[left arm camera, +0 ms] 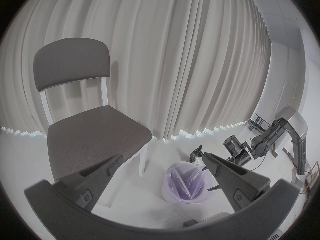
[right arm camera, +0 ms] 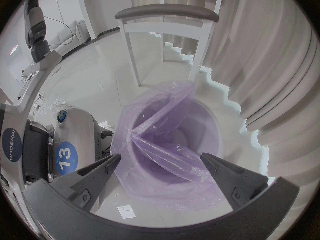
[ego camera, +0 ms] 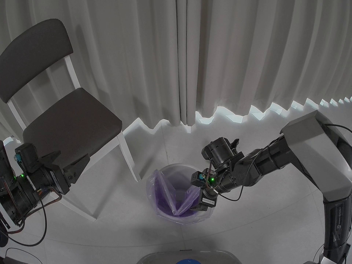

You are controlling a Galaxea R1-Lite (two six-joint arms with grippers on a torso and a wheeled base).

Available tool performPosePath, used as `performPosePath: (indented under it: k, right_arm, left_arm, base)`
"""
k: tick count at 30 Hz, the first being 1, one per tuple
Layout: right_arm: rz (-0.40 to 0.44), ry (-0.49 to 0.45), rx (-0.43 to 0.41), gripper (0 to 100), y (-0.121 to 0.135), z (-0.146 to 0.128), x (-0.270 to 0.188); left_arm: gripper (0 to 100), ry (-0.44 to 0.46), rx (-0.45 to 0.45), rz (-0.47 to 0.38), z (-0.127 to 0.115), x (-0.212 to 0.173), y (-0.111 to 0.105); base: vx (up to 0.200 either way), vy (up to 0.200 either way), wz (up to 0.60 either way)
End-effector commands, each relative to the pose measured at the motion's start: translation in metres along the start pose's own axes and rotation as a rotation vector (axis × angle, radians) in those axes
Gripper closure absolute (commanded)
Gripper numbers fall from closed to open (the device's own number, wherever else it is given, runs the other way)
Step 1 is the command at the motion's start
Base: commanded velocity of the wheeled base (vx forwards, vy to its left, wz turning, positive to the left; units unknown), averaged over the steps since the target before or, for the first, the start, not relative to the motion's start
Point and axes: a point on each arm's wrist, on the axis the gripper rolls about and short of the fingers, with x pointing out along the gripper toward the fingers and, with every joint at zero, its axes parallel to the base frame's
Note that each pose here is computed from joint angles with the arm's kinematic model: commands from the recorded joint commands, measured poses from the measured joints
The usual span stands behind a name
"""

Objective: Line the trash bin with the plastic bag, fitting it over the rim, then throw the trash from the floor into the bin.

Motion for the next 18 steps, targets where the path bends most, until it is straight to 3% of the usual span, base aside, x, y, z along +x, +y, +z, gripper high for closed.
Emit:
performPosePath:
  k: [1,18]
  right_arm:
    - [0.015,0.024,0.012,0,0.000,-0.010,0.013]
    - [0.016,0.036,0.014,0,-0.009,-0.018,0.038]
  left_arm:
    - [0,0.001,0.000,0.002,0.000,0.000,0.000]
    - [0,-0.018,-0.003,0.024,0.000,-0.006,0.004]
  base:
    - [0.000,0.000,0.00]
    - [0.000,0.000,0.00]
